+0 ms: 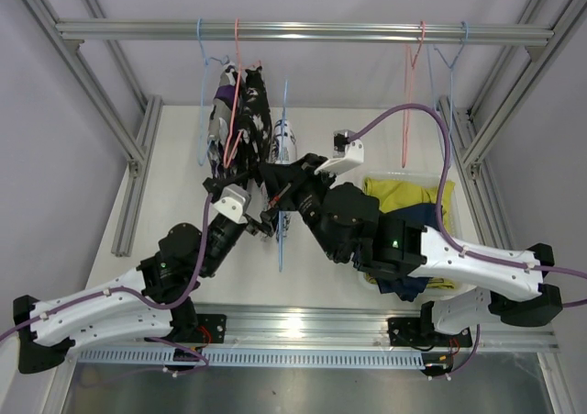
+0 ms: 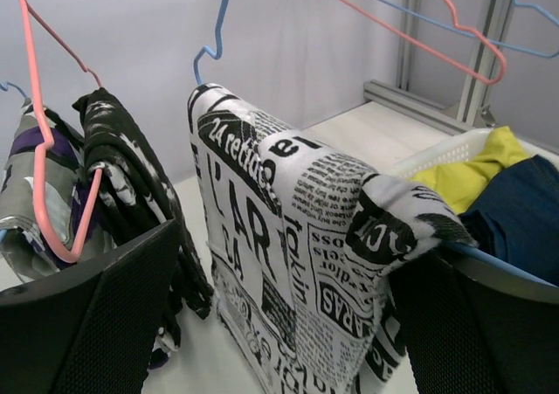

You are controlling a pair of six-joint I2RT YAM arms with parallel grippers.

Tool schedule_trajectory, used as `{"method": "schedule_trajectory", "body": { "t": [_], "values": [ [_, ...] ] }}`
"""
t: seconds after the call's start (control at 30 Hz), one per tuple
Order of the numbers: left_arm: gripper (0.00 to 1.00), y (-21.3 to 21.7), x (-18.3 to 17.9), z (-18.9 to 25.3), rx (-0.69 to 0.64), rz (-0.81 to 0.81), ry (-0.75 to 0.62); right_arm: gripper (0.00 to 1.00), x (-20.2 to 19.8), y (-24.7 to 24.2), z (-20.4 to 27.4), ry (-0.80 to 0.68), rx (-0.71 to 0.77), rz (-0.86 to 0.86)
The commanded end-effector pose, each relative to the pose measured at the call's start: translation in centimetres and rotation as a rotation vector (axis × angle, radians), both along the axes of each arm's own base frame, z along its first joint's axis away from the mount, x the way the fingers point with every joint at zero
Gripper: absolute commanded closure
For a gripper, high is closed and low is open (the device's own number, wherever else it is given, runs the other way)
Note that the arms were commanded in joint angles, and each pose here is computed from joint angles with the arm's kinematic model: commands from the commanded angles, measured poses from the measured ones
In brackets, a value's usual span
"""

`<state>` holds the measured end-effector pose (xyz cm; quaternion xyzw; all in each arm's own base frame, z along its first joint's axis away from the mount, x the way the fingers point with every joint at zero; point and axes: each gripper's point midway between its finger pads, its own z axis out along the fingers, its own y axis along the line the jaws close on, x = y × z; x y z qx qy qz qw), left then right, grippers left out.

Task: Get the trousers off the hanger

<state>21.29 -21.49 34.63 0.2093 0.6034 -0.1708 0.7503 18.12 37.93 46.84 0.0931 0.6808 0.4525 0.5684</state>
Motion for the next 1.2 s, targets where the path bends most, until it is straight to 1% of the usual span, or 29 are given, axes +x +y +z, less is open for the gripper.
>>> {"method": "schedule_trajectory", "body": {
  "t": [0.0,0.13,0.3,0.43,0.5,0.57,0.6,0.77,0.8,0.87,0.9,1.03,1.17],
  "values": [
    [0.01,0.8,0.2,1.4,-0.041,0.04,-0.041,1.0,-1.2,-2.4,5.7,0.014,0.299,-0.005],
    [0.0,0.8,0.4,1.1,-0.025,0.052,-0.04,1.0,-2.1,-2.2,5.8,0.02,0.318,0.007],
    [0.01,0.7,0.5,0.8,-0.008,0.056,-0.035,1.0,-3.0,-2.3,7.1,0.012,0.344,0.028],
    [0.11,0.2,0.5,0.6,0.008,0.039,-0.024,1.0,-3.7,-2.6,7.8,0.011,0.364,0.044],
    [0.17,0.1,0.5,0.5,0.015,0.037,-0.019,1.0,-4.4,-2.4,8.2,0.013,0.38,0.071],
    [0.28,-0.1,0.6,0.3,0.025,0.035,-0.015,1.0,-4.8,-2.3,8.3,0.013,0.389,0.081],
    [0.39,-0.2,0.6,0.2,0.028,0.035,-0.013,1.0,-5.1,-2.1,8.2,0.015,0.392,0.089],
    [0.63,-0.1,0.6,0.3,0.024,0.037,-0.01,1.0,-6.3,-1.5,7.9,0.026,0.415,0.129],
    [0.77,0.0,0.6,0.6,0.018,0.039,-0.013,1.0,-6.3,-1.6,7.9,0.029,0.421,0.13],
    [0.9,0.1,0.6,0.7,0.009,0.041,-0.011,1.0,-6.5,-1.4,7.3,0.038,0.421,0.131],
    [0.99,0.2,0.6,0.7,0.006,0.042,-0.01,1.0,-6.5,-1.6,7.3,0.039,0.428,0.132],
    [0.99,0.6,0.3,1.2,-0.015,0.039,-0.02,1.0,-6.5,-1.6,6.4,0.049,0.421,0.129],
    [0.99,1.9,-0.1,2.4,-0.06,0.043,-0.037,1.0,-5.9,-1.9,4.6,0.068,0.371,0.079]
  ]
}}
